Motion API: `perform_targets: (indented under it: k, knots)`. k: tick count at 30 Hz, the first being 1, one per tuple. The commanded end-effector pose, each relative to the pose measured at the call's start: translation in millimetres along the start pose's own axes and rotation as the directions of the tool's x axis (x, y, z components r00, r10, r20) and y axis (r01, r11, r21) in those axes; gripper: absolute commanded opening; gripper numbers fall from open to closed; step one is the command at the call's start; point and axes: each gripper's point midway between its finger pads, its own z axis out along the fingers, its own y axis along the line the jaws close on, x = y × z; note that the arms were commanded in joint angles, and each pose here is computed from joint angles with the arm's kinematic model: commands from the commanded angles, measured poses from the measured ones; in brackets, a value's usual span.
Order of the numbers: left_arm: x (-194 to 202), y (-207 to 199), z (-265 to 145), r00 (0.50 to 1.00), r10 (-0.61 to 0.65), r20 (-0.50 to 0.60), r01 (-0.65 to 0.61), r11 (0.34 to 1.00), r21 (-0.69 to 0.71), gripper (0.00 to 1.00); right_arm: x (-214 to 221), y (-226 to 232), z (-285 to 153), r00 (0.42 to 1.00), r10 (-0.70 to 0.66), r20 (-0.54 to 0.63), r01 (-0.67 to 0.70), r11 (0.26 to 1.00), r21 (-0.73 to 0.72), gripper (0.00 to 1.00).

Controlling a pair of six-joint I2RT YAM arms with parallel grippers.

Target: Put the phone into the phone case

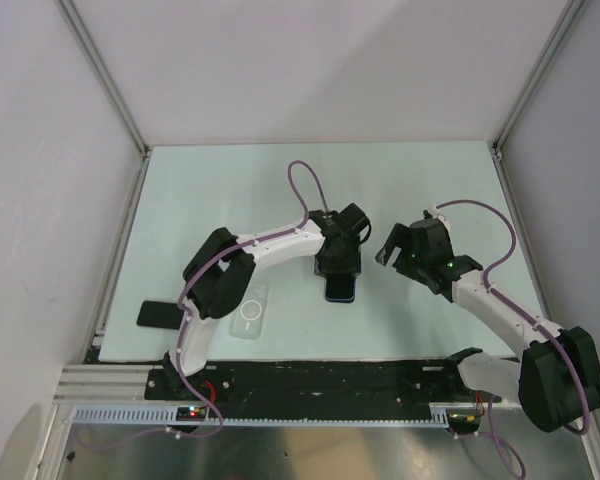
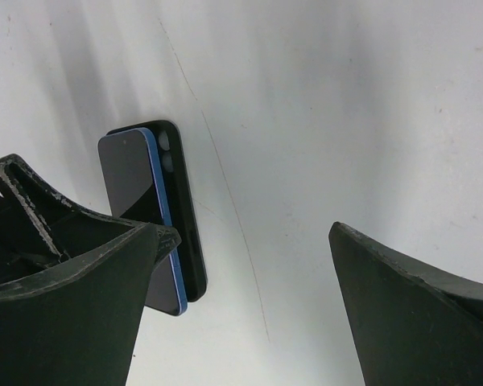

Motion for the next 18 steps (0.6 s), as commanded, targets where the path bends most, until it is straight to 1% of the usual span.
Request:
perform_targets:
  k: [1, 3, 5, 9, 16, 18]
  knots:
    - [-10, -11, -6, 0.999, -0.005, 0.033, 0.004, 1.0, 0.011, 0.38, -6, 6, 0, 1.0, 0.013, 0.027, -0.012, 0.999, -0.031, 0.94]
    - [-10, -11, -6, 0.999, 0.0, 0.034, 0.0, 1.0, 0.013, 0.43, -5, 5, 0, 1.0, 0.012, 0.026, -0.012, 1.0, -0.029, 0.94]
    - [-12, -12, -8, 0.999, 0.003, 0.041, -0.004, 1.0, 0.015, 0.52, -5, 5, 0, 1.0, 0.012, 0.027, -0.011, 0.999, -0.03, 0.94]
    - [-17, -14, -14, 0.998, 0.009, 0.059, -0.01, 1.0, 0.023, 0.66, -6, 6, 0, 1.0, 0.01, 0.027, -0.009, 0.999, -0.031, 0.94]
    - [-23, -18, -23, 0.996, 0.021, 0.082, -0.024, 0.999, 0.036, 0.8, -5, 5, 1, 1.0, 0.008, 0.027, -0.008, 1.0, -0.03, 0.94]
    - [-24, -18, -24, 0.996, 0.024, 0.088, -0.027, 0.999, 0.038, 0.83, -5, 5, 2, 1.0, 0.009, 0.026, -0.008, 1.0, -0.029, 0.94]
